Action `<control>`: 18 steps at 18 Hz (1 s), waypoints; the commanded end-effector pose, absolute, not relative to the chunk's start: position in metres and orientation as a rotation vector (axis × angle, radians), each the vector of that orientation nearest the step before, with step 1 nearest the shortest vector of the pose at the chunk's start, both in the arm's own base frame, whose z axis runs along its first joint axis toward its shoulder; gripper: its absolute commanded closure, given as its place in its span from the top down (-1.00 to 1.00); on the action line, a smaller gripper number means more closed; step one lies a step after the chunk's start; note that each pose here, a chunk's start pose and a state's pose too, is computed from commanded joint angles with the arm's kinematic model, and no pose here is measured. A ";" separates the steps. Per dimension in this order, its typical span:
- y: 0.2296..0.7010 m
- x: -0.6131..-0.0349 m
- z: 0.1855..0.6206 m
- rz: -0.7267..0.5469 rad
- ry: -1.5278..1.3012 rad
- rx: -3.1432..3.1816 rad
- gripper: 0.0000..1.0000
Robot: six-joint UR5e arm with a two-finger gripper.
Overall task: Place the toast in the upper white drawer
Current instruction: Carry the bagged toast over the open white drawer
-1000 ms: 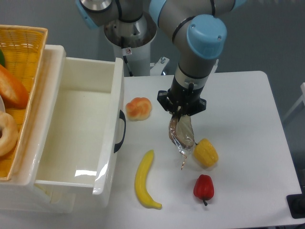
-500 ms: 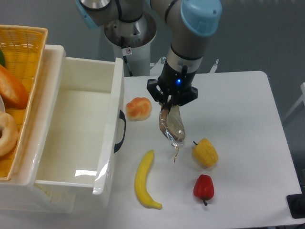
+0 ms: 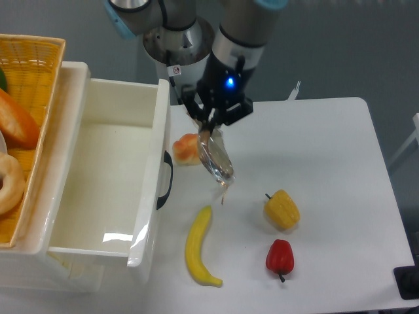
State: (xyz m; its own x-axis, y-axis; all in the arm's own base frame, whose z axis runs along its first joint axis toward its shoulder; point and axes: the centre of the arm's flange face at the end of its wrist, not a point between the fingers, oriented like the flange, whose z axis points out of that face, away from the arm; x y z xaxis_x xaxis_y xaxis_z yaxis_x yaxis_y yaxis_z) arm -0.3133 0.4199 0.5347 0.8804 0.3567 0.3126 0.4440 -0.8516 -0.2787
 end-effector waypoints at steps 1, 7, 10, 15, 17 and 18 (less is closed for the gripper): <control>0.419 -0.307 0.542 -0.380 -0.595 -2.676 -0.70; 0.419 -0.277 0.568 -0.457 -0.627 -2.585 -0.70; 0.424 -0.261 0.570 -0.513 -0.648 -2.574 -0.70; 0.439 -0.237 0.561 -0.565 -0.597 -2.603 -0.69; 0.448 -0.226 0.554 -0.584 -0.561 -2.621 -0.69; 0.450 -0.224 0.552 -0.588 -0.557 -2.625 -0.69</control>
State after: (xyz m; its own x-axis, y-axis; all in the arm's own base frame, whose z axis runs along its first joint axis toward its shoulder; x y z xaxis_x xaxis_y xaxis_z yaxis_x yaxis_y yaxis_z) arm -0.2239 0.4495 0.5516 0.8329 0.2901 0.4714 0.4547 -0.8442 -0.2838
